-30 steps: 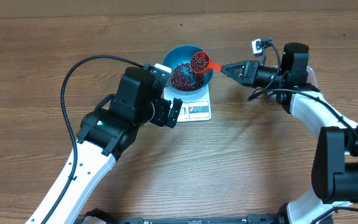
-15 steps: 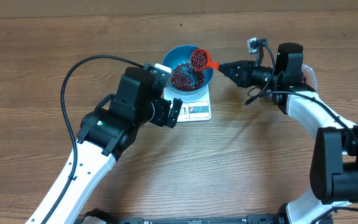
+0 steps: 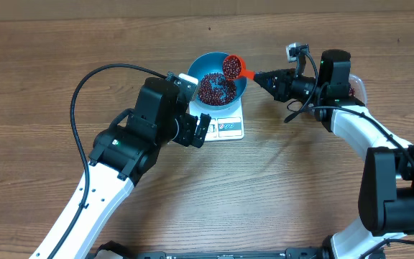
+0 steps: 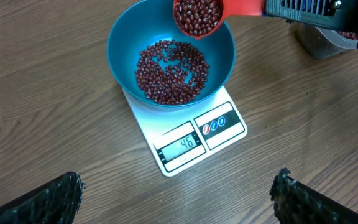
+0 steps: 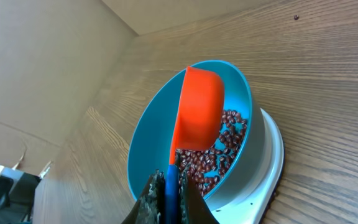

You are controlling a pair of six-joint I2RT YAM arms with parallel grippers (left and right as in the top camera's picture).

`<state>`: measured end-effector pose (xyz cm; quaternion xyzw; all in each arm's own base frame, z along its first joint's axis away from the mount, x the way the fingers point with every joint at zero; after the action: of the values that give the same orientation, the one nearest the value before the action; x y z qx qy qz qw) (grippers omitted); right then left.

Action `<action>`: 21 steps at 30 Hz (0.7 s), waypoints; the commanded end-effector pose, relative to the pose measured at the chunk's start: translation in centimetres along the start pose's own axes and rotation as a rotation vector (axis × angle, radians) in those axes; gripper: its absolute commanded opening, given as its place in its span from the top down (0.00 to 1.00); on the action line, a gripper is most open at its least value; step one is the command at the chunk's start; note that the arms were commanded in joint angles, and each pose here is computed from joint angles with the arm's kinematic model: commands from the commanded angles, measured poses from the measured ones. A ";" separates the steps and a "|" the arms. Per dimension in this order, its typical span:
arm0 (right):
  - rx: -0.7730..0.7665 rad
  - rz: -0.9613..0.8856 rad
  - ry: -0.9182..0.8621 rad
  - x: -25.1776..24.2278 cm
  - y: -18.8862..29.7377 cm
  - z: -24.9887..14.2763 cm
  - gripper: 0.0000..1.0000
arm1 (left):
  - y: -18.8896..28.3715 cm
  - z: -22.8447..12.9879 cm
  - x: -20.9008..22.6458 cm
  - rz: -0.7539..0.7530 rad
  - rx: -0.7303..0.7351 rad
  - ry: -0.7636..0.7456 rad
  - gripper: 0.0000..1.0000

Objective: Scoop item into bowl and weigh 150g on scale
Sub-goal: 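Tilt the scoop with the right gripper to pour beans into the bowl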

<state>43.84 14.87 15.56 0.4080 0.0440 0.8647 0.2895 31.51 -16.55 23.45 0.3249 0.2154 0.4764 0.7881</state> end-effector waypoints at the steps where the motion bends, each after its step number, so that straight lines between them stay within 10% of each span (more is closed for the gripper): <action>1: 0.002 -0.003 0.055 -0.1 -0.2 -0.1 0.96 | 0.4 0.4 0.0 -0.005 -0.017 0.017 0.00; 21: -0.002 -0.030 0.129 -0.5 -0.1 -0.1 0.96 | 0.4 0.4 0.0 -0.005 -0.017 0.017 0.00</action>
<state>44.14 14.59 15.26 0.3647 0.0620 0.8788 0.3014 31.50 -16.54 23.43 0.3250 0.2155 0.4763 0.7880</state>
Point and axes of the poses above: each gripper's point midway between its finger pads, its own y axis back along the fingers, its own x axis along the line the jaws close on, z = x × y, the point moved 1 cm from there along y, back along the fingers, and after that the axes turned 3 degrees about -y, right-handed, at the moved point
